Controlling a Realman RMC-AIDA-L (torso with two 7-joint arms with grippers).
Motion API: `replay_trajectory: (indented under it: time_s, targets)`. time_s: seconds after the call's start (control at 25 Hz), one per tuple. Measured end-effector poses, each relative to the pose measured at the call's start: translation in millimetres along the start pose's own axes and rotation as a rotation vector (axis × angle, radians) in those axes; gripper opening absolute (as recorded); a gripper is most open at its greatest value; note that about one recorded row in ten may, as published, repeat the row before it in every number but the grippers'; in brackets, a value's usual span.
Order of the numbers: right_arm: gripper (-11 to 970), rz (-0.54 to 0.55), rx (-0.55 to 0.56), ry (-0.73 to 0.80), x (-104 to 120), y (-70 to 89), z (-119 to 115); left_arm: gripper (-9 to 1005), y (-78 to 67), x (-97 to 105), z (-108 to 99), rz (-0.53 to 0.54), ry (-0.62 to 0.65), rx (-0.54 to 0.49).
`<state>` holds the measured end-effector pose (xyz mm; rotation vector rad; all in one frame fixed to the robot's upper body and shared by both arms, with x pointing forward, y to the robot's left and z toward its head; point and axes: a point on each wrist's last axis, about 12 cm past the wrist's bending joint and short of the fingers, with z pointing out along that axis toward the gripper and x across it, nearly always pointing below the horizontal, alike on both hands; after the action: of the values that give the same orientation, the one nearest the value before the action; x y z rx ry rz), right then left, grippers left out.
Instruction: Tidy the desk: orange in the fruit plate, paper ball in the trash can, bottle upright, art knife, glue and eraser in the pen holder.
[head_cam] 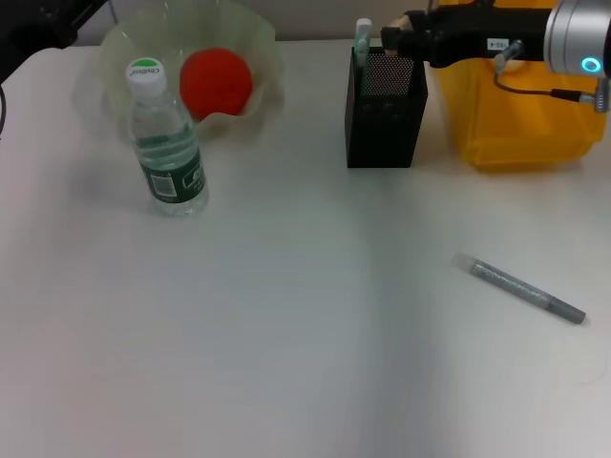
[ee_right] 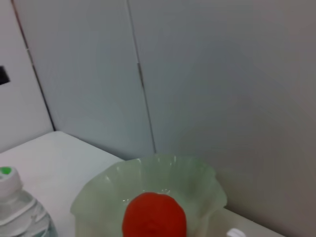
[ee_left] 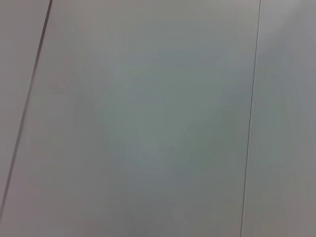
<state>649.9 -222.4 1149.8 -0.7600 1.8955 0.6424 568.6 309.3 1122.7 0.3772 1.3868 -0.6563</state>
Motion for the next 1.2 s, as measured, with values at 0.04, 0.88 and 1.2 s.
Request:
replay_trajectory:
  time_s: [0.04,0.88,1.2]
  targets:
    - [449,-0.003,-0.003,0.002,0,0.7,1,610,0.0,0,0,0.0,0.0,0.0]
    - [511,0.05,-0.155,0.08,-12,15.2,-29,610,-2.9,0,7,-0.003,0.004,0.016]
    - [508,0.018,-0.153,0.445,-23,32.7,-58,611,-3.0,1,12,-0.018,0.009,0.014]
